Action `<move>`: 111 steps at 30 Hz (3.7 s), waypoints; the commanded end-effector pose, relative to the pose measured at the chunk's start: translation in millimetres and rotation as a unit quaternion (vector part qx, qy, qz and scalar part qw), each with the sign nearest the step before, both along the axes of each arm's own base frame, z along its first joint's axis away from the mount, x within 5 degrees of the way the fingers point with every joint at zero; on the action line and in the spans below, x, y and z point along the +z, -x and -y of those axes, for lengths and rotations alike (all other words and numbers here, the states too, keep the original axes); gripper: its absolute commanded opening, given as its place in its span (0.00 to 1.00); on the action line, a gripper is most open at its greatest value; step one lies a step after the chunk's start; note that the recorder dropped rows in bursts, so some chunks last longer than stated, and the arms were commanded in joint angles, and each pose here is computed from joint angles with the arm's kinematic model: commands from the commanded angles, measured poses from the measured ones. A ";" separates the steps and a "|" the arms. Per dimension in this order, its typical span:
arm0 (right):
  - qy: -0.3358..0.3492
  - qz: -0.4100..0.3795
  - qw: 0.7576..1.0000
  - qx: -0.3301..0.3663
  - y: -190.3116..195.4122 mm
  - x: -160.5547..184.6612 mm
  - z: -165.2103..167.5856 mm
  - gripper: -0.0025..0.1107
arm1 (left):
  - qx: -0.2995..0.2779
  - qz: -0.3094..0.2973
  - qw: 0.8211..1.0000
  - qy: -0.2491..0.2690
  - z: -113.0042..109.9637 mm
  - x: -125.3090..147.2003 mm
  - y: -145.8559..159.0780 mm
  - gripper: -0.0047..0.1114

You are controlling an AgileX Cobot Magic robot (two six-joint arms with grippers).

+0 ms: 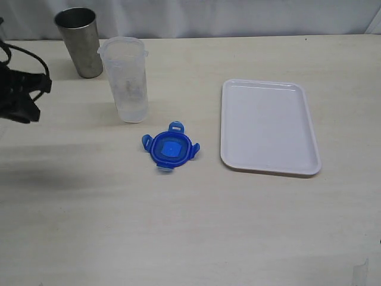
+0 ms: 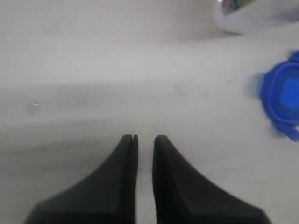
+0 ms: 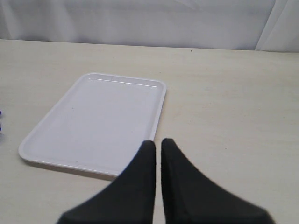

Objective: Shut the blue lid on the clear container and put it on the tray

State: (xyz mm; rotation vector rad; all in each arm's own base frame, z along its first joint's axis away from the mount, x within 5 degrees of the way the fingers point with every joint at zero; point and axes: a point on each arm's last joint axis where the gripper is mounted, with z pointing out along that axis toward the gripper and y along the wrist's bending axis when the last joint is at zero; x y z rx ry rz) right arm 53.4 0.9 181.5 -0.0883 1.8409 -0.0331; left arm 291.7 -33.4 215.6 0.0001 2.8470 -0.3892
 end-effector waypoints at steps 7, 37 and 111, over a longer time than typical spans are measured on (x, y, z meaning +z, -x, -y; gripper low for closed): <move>-0.002 0.006 1.000 0.001 0.0 0.4 -0.2 0.06 | -0.089 0.063 0.980 0.166 29.2 -37.8 34.2 0.15; -0.002 0.006 1.000 0.001 0.0 0.4 -0.2 0.06 | -0.166 0.138 0.955 0.202 81.7 -99.2 20.9 0.45; -0.002 0.006 1.000 0.001 0.0 0.4 -0.2 0.06 | -0.181 0.129 0.968 0.113 140.4 -135.6 -28.9 0.18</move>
